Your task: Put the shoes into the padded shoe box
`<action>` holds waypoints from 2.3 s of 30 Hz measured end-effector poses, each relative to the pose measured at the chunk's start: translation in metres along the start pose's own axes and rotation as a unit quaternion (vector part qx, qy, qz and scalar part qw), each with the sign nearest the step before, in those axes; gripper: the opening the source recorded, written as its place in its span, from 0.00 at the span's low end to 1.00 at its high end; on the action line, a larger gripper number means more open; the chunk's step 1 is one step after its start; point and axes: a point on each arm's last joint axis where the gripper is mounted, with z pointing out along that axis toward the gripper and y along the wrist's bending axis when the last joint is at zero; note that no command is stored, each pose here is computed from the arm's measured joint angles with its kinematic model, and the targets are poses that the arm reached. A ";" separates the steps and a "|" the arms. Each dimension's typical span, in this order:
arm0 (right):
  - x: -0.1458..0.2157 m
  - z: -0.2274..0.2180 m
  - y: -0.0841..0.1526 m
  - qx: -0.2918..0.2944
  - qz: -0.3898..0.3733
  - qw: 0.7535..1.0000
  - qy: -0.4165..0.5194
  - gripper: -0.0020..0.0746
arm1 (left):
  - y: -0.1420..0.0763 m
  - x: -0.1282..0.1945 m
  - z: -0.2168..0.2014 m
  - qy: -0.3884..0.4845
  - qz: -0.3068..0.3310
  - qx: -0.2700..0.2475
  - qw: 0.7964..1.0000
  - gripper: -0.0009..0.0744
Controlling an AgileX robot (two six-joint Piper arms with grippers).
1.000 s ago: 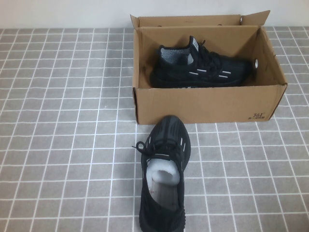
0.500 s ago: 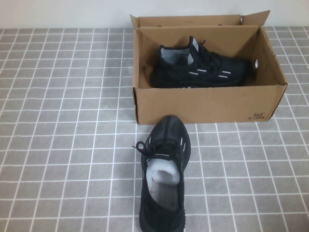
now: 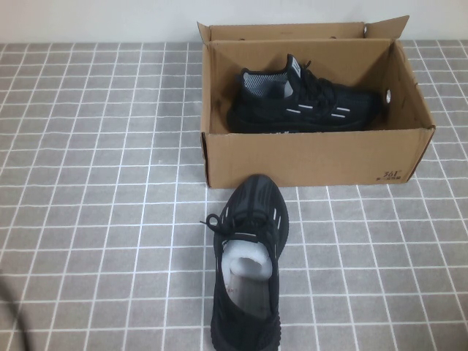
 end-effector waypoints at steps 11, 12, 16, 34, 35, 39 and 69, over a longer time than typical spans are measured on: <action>0.000 0.000 0.000 0.000 0.000 1.000 0.000 0.02 | -0.005 -0.031 0.049 0.188 0.189 0.121 0.956 0.01; 0.000 0.000 0.000 0.000 0.000 1.000 0.000 0.02 | -0.006 -0.032 0.053 0.190 0.197 0.136 0.952 0.01; 0.000 0.000 0.000 0.000 0.000 1.000 0.000 0.02 | -0.015 -0.035 0.078 0.183 0.211 0.211 0.937 0.01; 0.000 0.000 0.000 0.000 0.000 1.000 0.000 0.02 | -0.097 -0.001 0.176 0.211 0.327 0.344 0.855 0.01; 0.000 0.000 0.000 0.000 0.000 1.000 0.000 0.02 | -0.103 0.000 0.178 0.204 0.330 0.349 0.853 0.01; 0.000 0.000 0.000 0.000 0.000 1.000 0.000 0.02 | -0.123 0.010 0.190 0.204 0.337 0.367 0.843 0.06; 0.000 0.000 0.000 0.000 0.000 1.000 0.000 0.02 | -0.165 0.103 0.269 0.324 0.388 0.391 0.769 0.27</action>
